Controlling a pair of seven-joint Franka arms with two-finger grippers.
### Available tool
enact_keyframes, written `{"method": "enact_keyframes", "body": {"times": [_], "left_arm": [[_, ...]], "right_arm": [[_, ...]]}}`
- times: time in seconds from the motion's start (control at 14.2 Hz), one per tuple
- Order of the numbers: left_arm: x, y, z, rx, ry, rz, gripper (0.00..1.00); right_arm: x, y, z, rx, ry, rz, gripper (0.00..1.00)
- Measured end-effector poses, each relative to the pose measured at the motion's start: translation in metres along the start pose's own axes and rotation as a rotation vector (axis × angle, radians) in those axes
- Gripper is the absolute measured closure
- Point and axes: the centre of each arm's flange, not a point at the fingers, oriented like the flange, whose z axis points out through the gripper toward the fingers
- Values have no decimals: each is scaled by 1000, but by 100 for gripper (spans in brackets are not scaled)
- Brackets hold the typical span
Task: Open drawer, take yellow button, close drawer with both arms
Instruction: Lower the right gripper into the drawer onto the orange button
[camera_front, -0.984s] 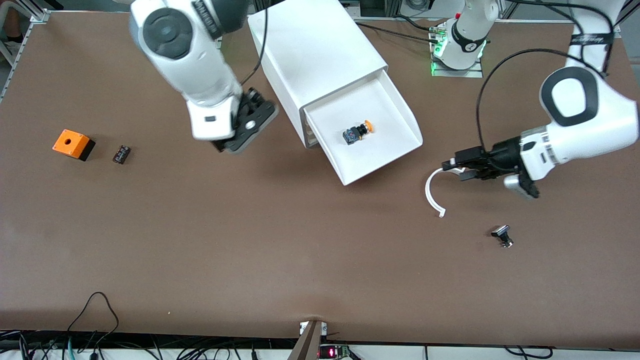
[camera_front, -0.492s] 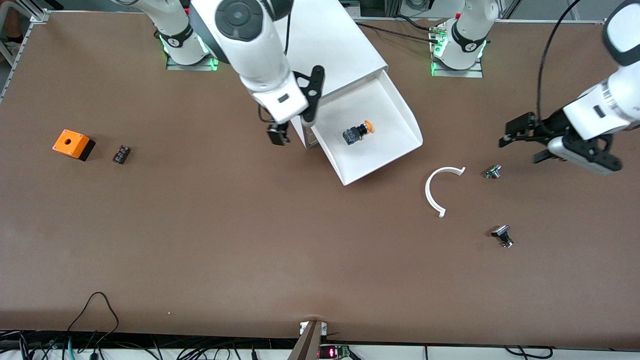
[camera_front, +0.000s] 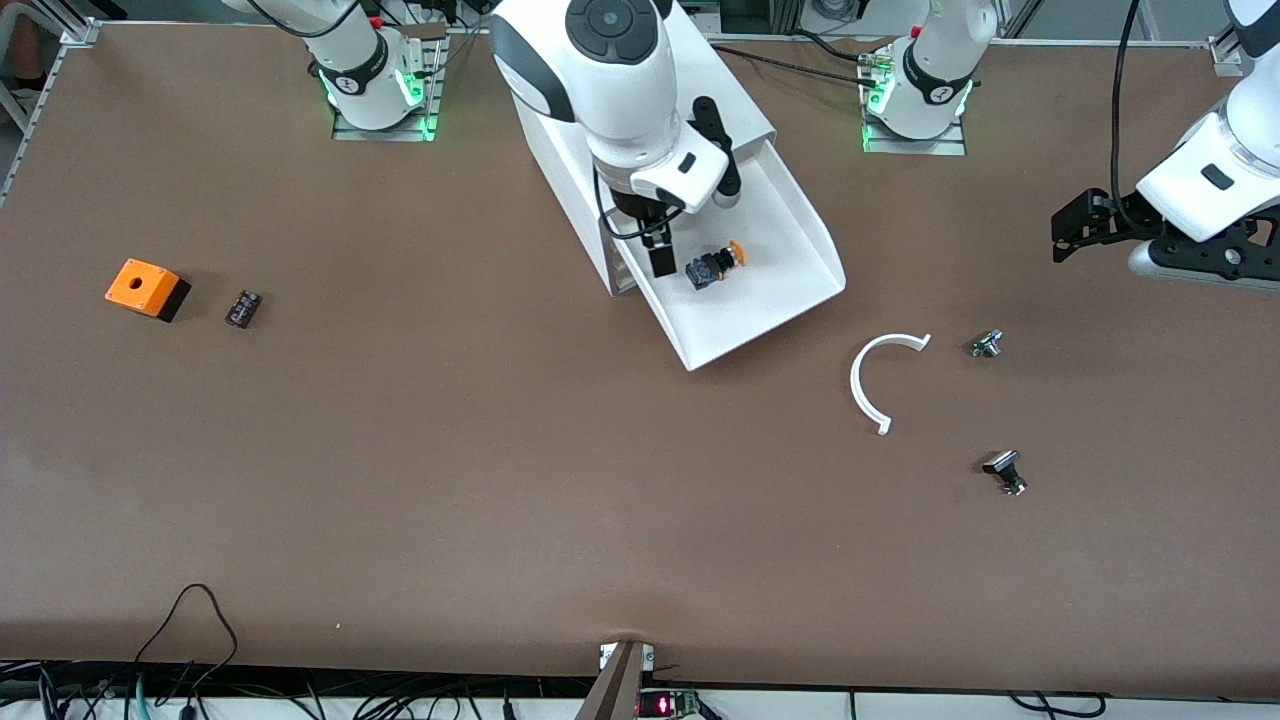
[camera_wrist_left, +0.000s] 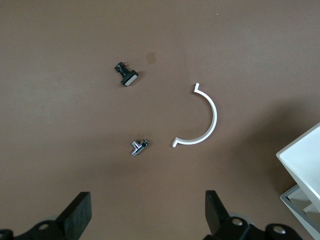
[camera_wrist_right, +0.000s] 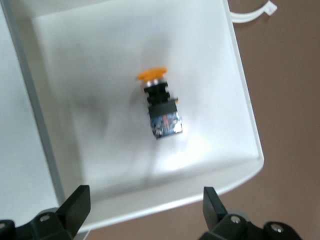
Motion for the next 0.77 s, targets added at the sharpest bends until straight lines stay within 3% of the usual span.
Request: {"method": "enact_keyframes", "body": {"times": [0.42, 0.77], "left_arm": [[-1, -17, 3, -2, -5, -30, 0], [0, -17, 4, -3, -7, -30, 0]], "right_arm": [[20, 5, 70, 12, 5, -41, 0], [25, 2, 75, 16, 0, -51, 0]]}}
